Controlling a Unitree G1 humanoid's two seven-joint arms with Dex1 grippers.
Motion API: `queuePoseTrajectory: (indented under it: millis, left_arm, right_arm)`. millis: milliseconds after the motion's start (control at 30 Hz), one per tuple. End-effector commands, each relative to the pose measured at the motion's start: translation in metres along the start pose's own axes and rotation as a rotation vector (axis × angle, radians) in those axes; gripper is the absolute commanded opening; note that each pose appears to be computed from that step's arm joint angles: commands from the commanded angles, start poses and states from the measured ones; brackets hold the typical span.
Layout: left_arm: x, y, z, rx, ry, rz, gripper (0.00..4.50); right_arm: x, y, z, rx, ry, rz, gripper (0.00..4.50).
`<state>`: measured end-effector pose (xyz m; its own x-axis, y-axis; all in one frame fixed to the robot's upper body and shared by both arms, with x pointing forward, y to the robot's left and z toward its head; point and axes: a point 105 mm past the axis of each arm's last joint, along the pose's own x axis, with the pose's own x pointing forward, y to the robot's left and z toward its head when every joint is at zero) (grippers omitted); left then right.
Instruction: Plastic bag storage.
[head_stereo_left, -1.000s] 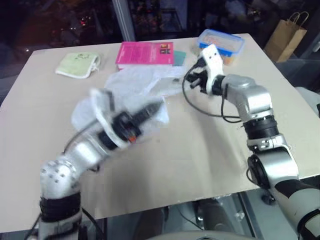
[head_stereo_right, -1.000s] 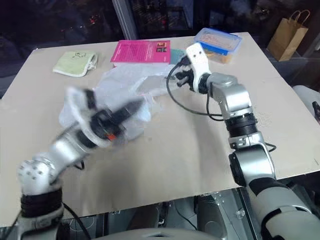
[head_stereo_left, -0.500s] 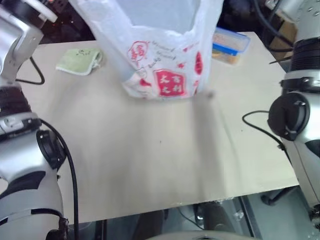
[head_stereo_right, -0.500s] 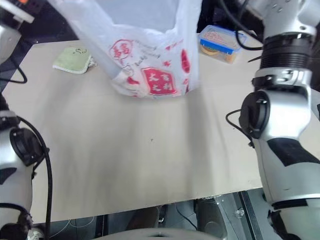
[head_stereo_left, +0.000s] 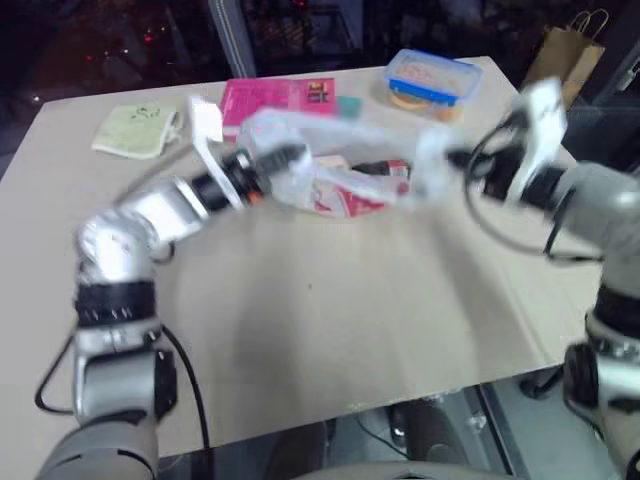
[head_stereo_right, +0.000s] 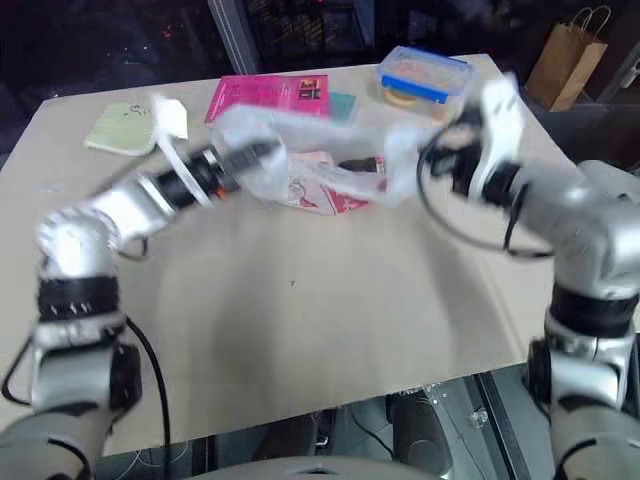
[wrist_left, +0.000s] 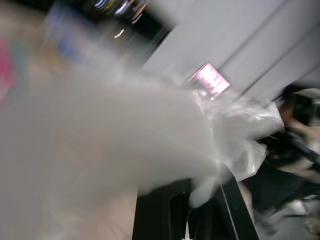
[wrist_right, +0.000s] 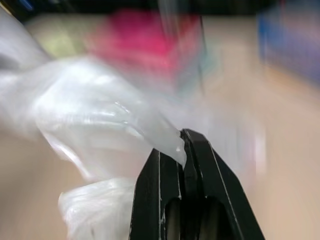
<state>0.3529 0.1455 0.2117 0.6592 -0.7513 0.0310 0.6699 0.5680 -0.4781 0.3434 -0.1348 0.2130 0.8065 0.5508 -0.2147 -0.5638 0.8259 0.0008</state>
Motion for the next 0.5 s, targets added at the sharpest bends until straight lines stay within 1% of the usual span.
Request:
queuePoseTrajectory:
  millis: [33, 67, 133, 167, 233, 333, 367, 400, 433, 500]
  left_arm:
    - [-0.002, -0.011, 0.005, 0.169, -0.081, 0.038, 0.04]
    - [-0.006, -0.009, -0.001, 0.185, -0.073, 0.041, 0.01]
    - [-0.019, -0.010, -0.004, 0.208, -0.085, 0.023, 0.55]
    - [-0.024, -0.013, -0.005, 0.238, -0.082, 0.020, 0.79]
    - [-0.036, -0.020, -0.008, 0.311, -0.069, 0.002, 1.72]
    - [-0.062, -0.017, -0.006, 0.404, -0.043, 0.053, 3.24]
    - [-0.072, -0.015, -0.006, 0.425, -0.033, 0.079, 3.68]
    - [-0.081, -0.012, -0.007, 0.445, -0.024, 0.109, 4.16]
    - [-0.090, -0.008, -0.010, 0.470, -0.009, 0.141, 4.35]
    - [-0.110, 0.000, -0.014, 0.481, 0.002, 0.205, 4.35]
  right_arm:
    - [-0.003, -0.005, -0.003, -0.156, -0.044, -0.072, 0.00]
    - [-0.003, -0.007, -0.009, -0.157, -0.043, -0.080, 0.27]
    - [-0.009, -0.001, -0.012, -0.166, -0.066, -0.039, 0.85]
    - [-0.014, 0.001, -0.011, -0.171, -0.077, -0.025, 1.27]
    - [-0.026, 0.008, -0.011, -0.216, -0.084, 0.010, 2.26]
    - [-0.055, 0.028, -0.004, -0.252, -0.129, 0.112, 3.83]
    - [-0.066, 0.032, -0.005, -0.264, -0.124, 0.135, 4.24]
    - [-0.077, 0.034, -0.007, -0.271, -0.110, 0.150, 4.50]
    - [-0.086, 0.035, -0.010, -0.277, -0.094, 0.153, 4.50]
    - [-0.106, 0.034, -0.021, -0.282, -0.045, 0.132, 4.50]
